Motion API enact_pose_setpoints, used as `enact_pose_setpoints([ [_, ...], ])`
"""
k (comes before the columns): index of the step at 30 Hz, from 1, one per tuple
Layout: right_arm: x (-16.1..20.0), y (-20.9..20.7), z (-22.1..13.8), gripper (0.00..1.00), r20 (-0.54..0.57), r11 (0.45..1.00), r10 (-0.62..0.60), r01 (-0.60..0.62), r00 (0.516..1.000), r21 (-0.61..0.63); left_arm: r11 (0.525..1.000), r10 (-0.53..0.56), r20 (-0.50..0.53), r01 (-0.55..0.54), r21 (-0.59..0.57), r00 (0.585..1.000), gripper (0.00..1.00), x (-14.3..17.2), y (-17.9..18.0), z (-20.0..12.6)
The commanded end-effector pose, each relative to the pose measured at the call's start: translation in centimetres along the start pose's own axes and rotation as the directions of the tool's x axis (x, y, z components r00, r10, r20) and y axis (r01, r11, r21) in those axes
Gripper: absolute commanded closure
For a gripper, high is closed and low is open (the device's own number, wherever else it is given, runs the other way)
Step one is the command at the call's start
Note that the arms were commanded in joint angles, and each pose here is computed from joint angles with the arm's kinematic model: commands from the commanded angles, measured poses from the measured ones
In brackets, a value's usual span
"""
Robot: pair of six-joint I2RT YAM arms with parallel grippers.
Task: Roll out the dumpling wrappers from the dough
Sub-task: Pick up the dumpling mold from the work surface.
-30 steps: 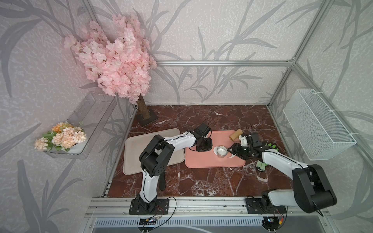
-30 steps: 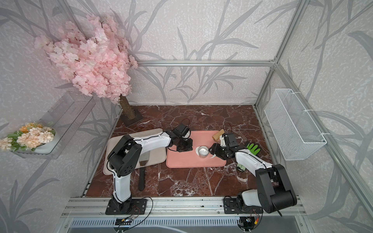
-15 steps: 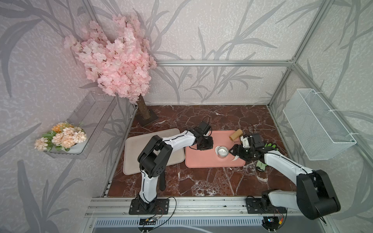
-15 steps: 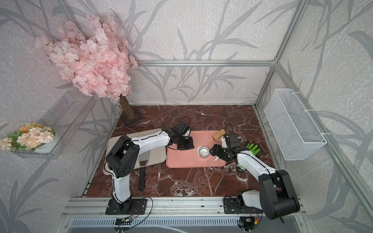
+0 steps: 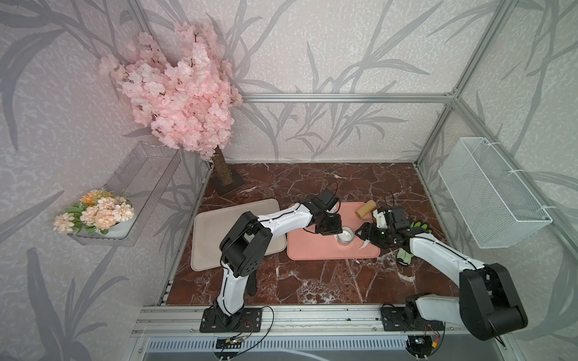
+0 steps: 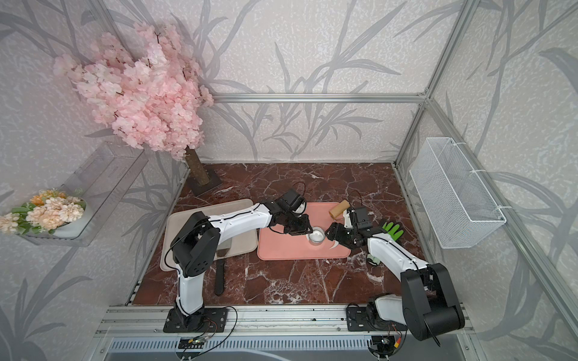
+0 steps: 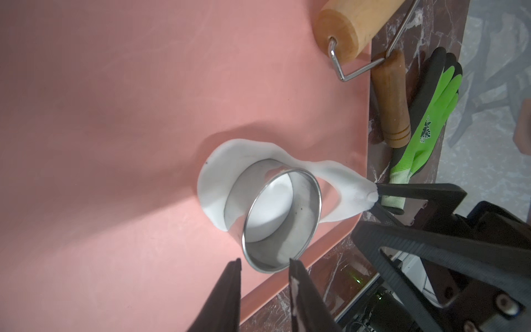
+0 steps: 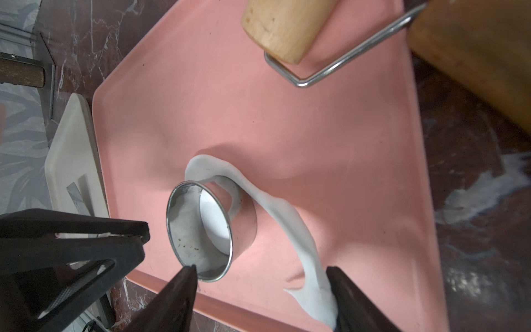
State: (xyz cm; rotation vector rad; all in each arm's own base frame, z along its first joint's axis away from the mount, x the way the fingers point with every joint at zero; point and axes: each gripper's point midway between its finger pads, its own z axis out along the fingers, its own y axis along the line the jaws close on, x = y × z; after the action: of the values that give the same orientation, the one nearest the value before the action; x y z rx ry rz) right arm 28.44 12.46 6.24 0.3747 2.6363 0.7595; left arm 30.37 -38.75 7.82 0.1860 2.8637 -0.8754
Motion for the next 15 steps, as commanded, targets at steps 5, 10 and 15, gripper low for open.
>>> enact_pose_setpoints([
  [5, 0.4, -0.3, 0.3, 0.27, 0.003, 1.0, 0.015, -0.015, 1.0, -0.021, 0.995, -0.003, -0.047, -0.001, -0.096, 0.999, 0.76, 0.6, 2.0, 1.9],
  [10, 0.2, -0.2, 0.4, 0.27, 0.009, 1.0, 0.012, -0.012, 1.0, -0.025, 0.995, -0.006, -0.059, 0.0, -0.105, 0.998, 0.88, 0.9, 2.3, 2.4],
  [15, 0.3, -0.3, 0.6, 0.27, 0.007, 1.0, 0.017, -0.017, 1.0, -0.024, 0.995, -0.004, -0.064, -0.002, -0.105, 0.998, 1.0, 1.0, 2.3, 2.5],
])
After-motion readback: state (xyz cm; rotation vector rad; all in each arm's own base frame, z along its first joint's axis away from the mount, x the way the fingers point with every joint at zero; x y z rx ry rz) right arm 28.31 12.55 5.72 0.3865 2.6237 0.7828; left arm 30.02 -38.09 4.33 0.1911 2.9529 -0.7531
